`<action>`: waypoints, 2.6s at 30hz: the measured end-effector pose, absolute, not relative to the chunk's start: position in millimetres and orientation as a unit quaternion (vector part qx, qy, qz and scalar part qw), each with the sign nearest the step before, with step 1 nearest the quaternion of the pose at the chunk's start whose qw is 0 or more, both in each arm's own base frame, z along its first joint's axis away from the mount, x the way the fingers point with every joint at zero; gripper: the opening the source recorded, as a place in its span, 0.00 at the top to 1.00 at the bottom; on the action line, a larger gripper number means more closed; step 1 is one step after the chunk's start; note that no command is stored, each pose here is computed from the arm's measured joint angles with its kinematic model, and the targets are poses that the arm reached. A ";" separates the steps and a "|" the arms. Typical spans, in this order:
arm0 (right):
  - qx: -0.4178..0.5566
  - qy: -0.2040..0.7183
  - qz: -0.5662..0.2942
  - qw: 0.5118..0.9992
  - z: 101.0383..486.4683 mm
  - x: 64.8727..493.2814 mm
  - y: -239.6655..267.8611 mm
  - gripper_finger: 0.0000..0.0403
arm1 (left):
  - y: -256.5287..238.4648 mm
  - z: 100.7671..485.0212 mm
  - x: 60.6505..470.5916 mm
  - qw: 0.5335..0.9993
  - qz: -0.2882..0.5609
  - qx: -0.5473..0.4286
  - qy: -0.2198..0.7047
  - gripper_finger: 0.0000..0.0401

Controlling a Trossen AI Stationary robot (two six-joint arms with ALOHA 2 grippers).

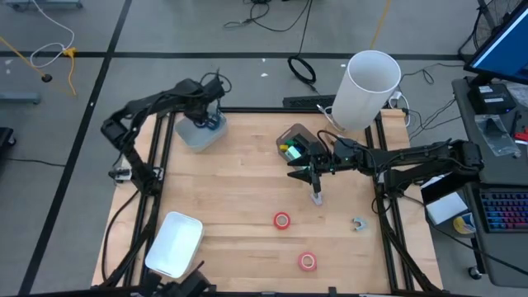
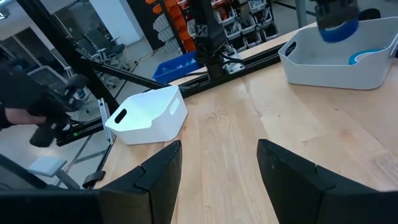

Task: Pick and place Stapler, Stapler remover, tape
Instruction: Put the blue tape into the gray bin, then put the orange tape into the gray bin

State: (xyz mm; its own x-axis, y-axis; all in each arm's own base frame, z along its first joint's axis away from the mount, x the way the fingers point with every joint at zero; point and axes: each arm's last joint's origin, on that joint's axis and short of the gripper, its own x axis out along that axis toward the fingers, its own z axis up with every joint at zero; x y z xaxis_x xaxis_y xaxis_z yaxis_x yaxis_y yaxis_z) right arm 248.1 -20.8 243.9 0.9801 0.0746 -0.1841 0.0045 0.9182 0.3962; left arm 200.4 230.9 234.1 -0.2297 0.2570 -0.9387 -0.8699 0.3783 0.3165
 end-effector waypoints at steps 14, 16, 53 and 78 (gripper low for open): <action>0.201 0.098 0.017 0.974 243.9 248.0 -21.1 0.50 | 243.7 195.7 197.6 0.490 0.478 -0.250 0.685 0.89; 0.201 0.098 0.017 0.974 243.9 248.0 -21.0 0.50 | 245.6 190.8 197.7 0.485 0.476 -0.252 0.689 0.90; 0.214 0.103 0.021 0.971 243.2 247.9 -20.7 0.50 | 173.1 298.0 213.6 0.708 0.435 -0.231 0.507 0.76; 0.207 0.136 0.168 0.954 242.5 246.9 8.7 0.50 | -31.8 309.8 262.4 0.925 0.164 -0.269 0.214 0.76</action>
